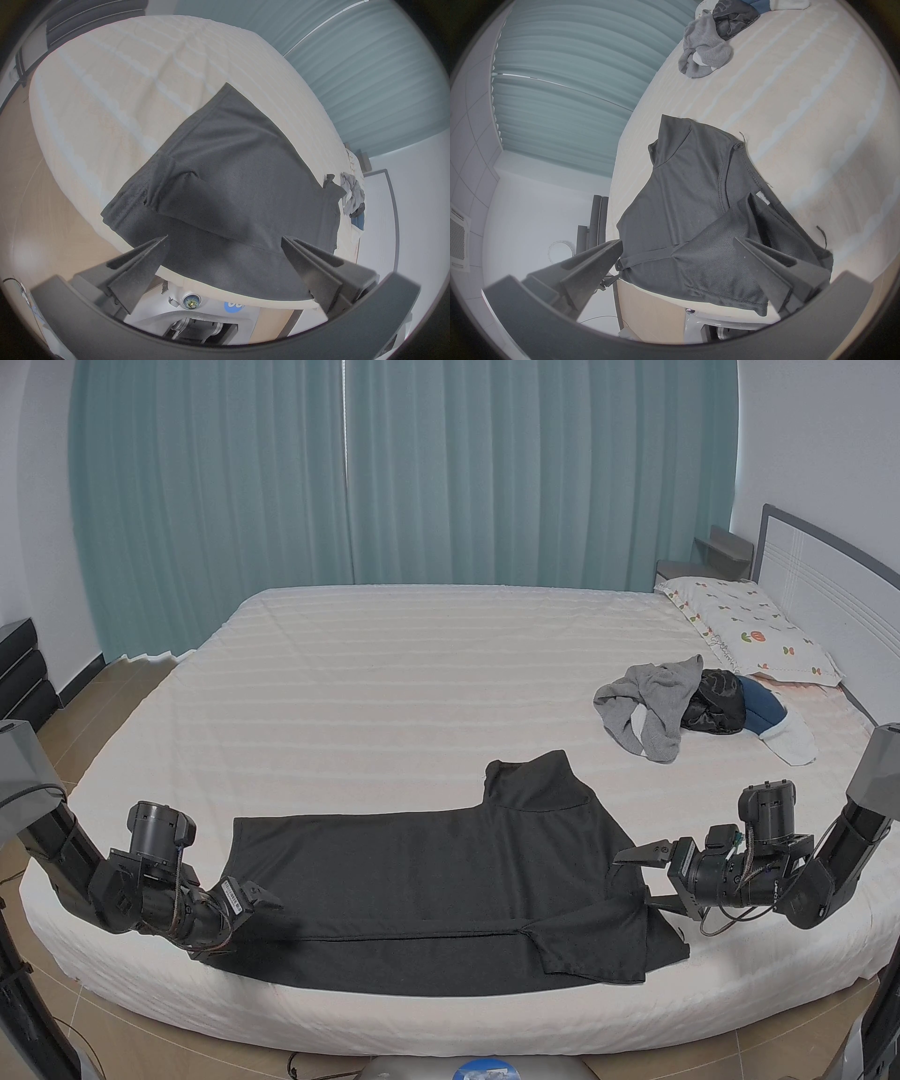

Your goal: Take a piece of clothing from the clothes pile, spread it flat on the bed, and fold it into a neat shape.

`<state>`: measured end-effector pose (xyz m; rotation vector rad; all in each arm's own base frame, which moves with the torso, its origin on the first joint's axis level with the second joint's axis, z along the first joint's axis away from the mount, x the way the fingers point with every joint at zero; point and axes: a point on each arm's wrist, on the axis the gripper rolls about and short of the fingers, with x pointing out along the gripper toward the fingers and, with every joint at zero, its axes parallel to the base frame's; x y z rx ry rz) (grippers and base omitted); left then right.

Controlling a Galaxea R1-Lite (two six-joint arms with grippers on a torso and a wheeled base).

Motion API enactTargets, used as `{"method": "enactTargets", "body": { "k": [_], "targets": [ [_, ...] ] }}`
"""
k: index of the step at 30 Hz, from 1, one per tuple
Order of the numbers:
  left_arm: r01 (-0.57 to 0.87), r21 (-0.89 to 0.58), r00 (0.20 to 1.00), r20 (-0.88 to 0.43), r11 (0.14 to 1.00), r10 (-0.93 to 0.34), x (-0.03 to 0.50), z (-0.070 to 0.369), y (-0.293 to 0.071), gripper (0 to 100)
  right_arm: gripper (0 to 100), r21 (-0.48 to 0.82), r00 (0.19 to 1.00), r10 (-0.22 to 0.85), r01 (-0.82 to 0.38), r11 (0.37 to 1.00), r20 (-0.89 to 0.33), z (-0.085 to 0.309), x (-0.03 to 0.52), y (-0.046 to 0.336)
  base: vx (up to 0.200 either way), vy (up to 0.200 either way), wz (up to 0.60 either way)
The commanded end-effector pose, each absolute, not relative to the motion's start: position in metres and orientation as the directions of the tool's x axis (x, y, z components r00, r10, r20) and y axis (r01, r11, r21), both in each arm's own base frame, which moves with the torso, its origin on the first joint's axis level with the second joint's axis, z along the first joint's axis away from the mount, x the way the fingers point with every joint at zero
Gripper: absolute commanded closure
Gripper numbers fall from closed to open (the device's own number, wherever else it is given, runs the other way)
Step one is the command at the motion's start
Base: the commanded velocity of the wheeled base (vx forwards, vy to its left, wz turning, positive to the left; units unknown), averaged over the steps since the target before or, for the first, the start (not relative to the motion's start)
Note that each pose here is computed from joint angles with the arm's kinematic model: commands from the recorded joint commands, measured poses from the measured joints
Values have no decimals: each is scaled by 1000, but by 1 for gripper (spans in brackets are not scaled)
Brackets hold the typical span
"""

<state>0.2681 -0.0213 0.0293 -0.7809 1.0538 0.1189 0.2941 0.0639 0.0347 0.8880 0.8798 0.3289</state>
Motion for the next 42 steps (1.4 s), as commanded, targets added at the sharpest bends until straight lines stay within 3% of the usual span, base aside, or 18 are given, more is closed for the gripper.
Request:
{"method": "enactTargets", "body": {
  "k": [1,5,8,16,26,33,36,42],
  "targets": [
    [-457,-507,500,-826,731,-260,272,22,-21,0,0,783,610,584,100,614,-535,31,294,65,0,0,0],
    [-496,-467,502,-842,733,-197,284,10,-17,0,0,784,610,585,98,613,-534,31,295,65,0,0,0],
    [-503,-484,551,-818,716,-165,294,8,-11,0,0,785,614,584,97,612,-531,31,297,64,0,0,0],
    [-469,-689,754,-638,553,-156,325,22,-7,0,0,786,620,583,91,611,-525,26,300,65,0,0,0],
    [-405,-813,876,-476,419,-77,333,29,22,0,0,786,621,582,92,611,-525,26,300,65,0,0,0],
    [-415,-814,871,-484,407,-81,325,26,35,0,0,784,622,579,95,613,-528,25,299,64,0,0,0],
    [-406,-788,831,-529,463,-170,310,17,32,0,0,784,625,576,95,614,-527,26,299,63,0,0,0],
    [-398,-732,793,-577,553,-193,296,8,28,0,0,784,625,576,95,614,-527,26,299,63,0,0,0]
  ]
}}
